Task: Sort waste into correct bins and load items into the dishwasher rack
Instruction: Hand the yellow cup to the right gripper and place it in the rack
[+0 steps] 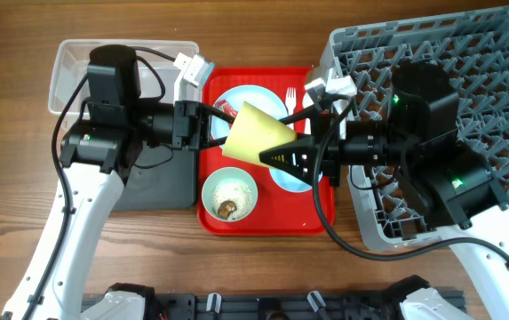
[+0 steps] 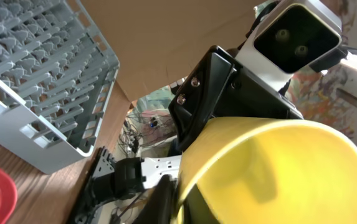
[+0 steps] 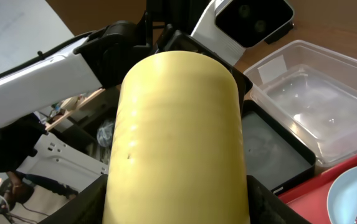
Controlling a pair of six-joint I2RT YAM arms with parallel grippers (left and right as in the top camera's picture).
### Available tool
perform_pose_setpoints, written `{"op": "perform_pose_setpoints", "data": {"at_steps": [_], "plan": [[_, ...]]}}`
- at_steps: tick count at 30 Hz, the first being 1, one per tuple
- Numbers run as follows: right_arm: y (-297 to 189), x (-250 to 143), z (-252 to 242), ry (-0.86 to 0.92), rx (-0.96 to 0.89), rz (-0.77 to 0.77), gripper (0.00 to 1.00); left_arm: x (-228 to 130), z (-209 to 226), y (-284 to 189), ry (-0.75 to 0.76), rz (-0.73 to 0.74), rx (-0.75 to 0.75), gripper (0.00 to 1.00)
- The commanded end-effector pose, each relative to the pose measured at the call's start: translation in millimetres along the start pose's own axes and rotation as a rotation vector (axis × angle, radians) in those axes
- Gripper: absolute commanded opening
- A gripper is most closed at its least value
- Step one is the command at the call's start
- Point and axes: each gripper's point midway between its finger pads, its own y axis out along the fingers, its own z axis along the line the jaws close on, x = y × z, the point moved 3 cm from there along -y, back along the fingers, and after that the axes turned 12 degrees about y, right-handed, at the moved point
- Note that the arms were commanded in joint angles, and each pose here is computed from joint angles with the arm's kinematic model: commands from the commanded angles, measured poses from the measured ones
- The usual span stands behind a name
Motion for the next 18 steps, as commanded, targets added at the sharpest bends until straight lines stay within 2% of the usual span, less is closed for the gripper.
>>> {"op": "perform_pose_setpoints", "data": {"at_steps": [1, 2, 3, 4, 5, 7, 10, 12, 16, 18], "plan": [[-0.6, 1.5, -2.3, -0.030, -0.040, -0.016, 0.43, 1.9, -5.9, 0.7, 0.017, 0.002, -0.004, 0.47], [-3.7, 3.3, -5.2, -0.033, -0.088, -0.037, 0.43, 2.3, -5.4, 0.4, 0.021, 0.000, 0.000, 0.58], [-9.0, 5.5, -8.0, -0.028, -0.139, -0.063, 0.39, 3.1, -3.6, -0.6, 0.024, -0.007, 0.012, 0.65], [-19.0, 7.5, -9.5, -0.005, -0.197, -0.100, 0.38, 3.3, -2.9, -1.3, 0.067, -0.009, 0.015, 0.66], [-26.9, 7.5, -7.7, -0.007, -0.223, -0.119, 0.38, 3.0, -2.7, -1.3, 0.100, -0.008, 0.016, 0.76], [-49.4, 4.6, -7.9, 0.015, -0.317, -0.171, 0.38, 4.1, 1.3, -1.4, 0.133, -0.016, 0.044, 0.81], [-90.2, -9.2, -17.1, 0.117, -0.527, -0.260, 0.38, 10.8, 23.1, -4.3, 0.128, -0.062, 0.199, 0.97], [-110.6, -21.4, -23.5, 0.187, -0.642, -0.297, 0.38, 14.0, 32.0, -6.6, 0.126, -0.081, 0.265, 0.98], [-164.3, -69.4, -58.9, 0.475, -1.055, -0.349, 0.37, 13.6, 36.9, -7.7, 0.110, -0.087, 0.298, 0.95], [-178.4, -88.5, -70.1, 0.586, -1.191, -0.338, 0.38, 10.2, 42.7, -9.2, 0.071, -0.088, 0.332, 0.94]]}}
